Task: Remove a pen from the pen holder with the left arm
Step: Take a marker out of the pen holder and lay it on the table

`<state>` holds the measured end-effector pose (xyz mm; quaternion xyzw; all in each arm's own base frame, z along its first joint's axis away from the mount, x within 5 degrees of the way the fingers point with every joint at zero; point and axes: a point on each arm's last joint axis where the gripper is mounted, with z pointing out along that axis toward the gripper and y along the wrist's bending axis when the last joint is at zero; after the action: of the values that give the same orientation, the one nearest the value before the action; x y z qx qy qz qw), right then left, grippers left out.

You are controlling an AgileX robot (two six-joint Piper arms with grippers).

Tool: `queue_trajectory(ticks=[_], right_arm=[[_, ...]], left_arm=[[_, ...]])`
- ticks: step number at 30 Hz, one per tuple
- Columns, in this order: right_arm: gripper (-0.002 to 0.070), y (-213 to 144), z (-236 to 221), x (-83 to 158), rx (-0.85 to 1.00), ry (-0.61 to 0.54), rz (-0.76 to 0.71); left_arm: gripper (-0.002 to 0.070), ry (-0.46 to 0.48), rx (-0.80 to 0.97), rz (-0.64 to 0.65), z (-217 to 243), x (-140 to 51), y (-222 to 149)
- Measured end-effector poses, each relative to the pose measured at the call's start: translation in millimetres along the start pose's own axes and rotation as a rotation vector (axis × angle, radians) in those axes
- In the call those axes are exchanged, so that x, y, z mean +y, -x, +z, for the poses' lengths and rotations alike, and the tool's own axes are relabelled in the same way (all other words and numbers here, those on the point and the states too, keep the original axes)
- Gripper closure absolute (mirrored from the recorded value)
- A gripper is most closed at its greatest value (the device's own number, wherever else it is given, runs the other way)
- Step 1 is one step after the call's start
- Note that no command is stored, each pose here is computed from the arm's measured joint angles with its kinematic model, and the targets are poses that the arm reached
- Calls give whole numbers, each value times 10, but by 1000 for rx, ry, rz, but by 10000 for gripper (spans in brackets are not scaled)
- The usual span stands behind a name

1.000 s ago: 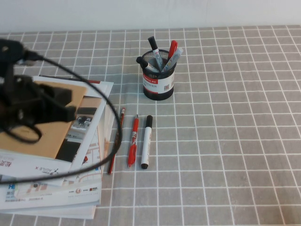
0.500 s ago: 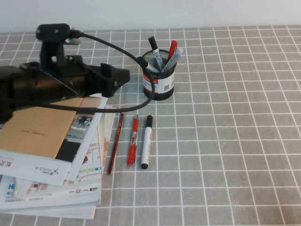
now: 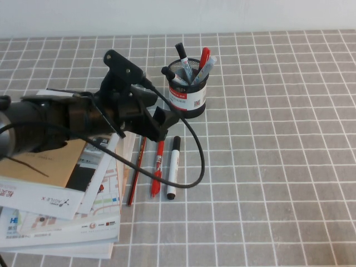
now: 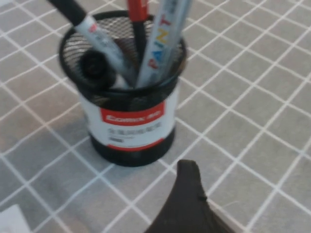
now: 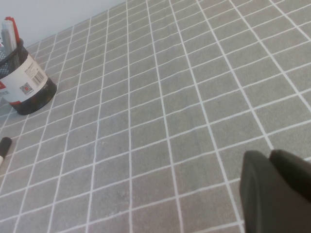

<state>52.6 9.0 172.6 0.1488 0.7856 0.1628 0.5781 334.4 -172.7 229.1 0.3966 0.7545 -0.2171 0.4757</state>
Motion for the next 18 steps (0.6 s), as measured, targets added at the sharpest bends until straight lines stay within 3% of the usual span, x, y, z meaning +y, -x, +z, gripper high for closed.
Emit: queue_trajectory(ticks=[10, 18], right_arm=[[689, 0, 0, 1, 0, 1, 3], [689, 0, 0, 3, 0, 3, 7]], left_arm=[[183, 107, -21, 29, 49, 187, 197], [183, 195, -76, -153, 175, 413, 423]])
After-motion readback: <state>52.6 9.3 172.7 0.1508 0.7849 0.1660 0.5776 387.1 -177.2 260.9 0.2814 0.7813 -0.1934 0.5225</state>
